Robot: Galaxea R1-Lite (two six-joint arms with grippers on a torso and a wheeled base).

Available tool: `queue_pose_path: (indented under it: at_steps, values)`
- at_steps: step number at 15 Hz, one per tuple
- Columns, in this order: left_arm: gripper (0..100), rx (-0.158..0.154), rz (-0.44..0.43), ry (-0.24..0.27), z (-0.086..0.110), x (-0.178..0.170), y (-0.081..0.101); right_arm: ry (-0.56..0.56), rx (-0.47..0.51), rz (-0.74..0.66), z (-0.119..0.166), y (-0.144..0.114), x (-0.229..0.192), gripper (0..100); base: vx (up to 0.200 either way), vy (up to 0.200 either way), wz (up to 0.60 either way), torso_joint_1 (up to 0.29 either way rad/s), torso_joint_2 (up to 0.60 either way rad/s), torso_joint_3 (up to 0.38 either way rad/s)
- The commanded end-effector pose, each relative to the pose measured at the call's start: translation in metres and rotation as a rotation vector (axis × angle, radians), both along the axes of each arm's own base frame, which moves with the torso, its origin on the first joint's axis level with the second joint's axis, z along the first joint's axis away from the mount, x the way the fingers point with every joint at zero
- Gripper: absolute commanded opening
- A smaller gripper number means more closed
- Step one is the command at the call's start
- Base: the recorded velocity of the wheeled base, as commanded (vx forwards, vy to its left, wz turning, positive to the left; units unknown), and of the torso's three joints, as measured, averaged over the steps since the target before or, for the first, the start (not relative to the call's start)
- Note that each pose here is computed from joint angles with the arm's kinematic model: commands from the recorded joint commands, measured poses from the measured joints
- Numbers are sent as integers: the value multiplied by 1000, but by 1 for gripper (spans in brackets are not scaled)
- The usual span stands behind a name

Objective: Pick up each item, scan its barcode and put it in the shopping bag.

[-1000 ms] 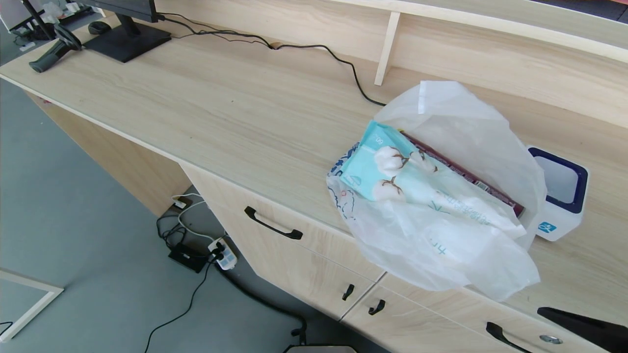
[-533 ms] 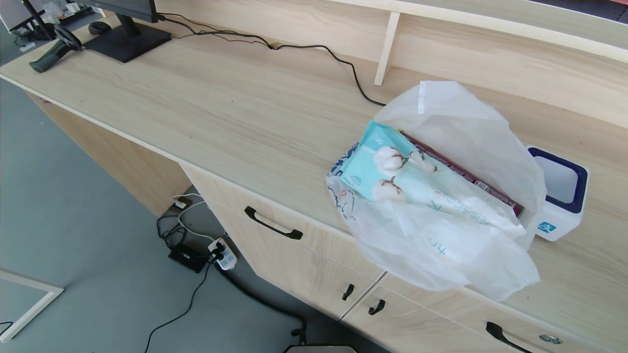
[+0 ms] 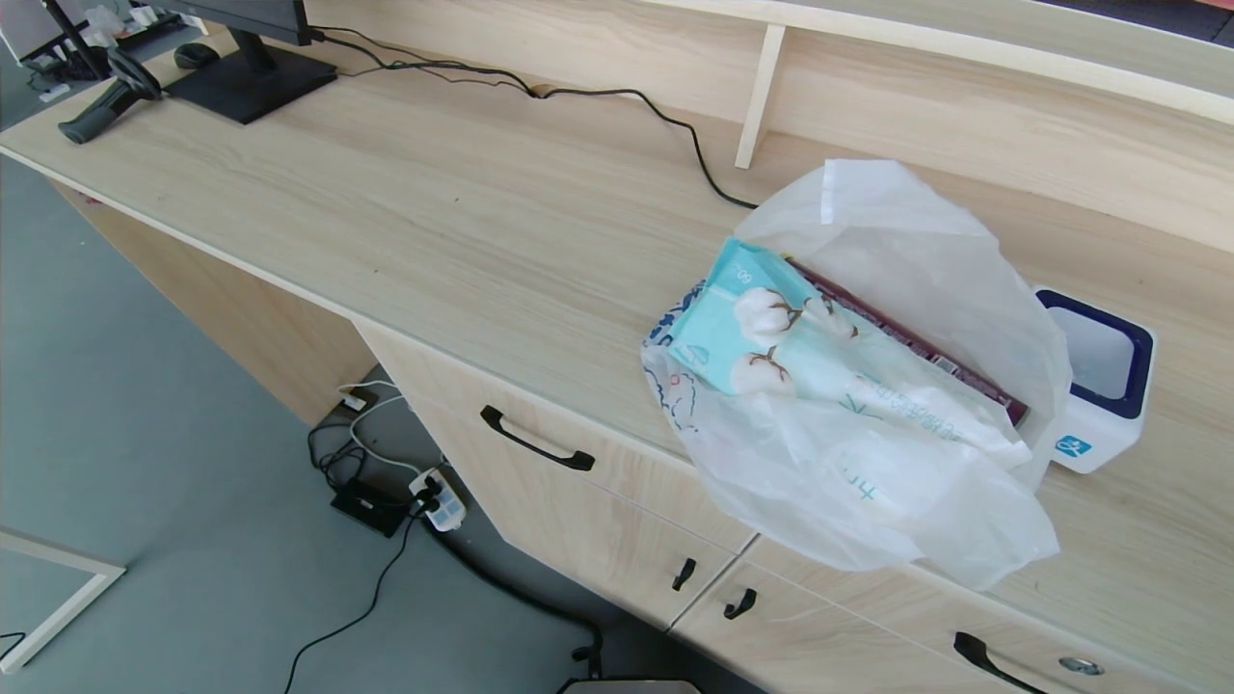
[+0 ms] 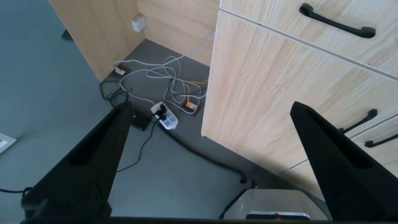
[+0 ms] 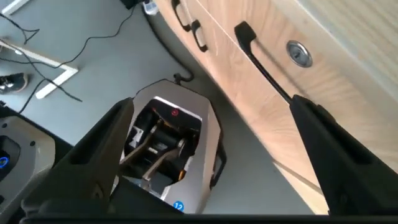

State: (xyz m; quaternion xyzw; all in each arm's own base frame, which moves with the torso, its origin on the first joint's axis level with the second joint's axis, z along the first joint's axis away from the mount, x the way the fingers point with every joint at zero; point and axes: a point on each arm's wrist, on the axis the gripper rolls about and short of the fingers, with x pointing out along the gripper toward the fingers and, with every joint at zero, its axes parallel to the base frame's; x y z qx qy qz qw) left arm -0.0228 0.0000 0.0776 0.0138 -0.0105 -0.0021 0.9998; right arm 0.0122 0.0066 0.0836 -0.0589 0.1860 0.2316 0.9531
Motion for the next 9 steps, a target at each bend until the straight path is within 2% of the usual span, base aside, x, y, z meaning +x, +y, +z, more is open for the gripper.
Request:
queue_pose_path:
  at_steps: [1, 5, 7, 9]
  values:
    - [100, 0, 0, 1, 0, 0, 0, -17, 5, -131, 0, -2, -1, 100, 0, 0, 0, 0, 0, 0]
    - [100, 0, 0, -1, 0, 0, 0, -185, 29, -412, 1, -5, -14, 100, 0, 0, 0, 0, 0, 0]
    - [100, 0, 0, -1, 0, 0, 0, -239, 38, -425, 1, -5, -19, 100, 0, 0, 0, 0, 0, 0]
    - [100, 0, 0, -1, 0, 0, 0, -362, 54, -435, 0, -5, -29, 100, 0, 0, 0, 0, 0, 0]
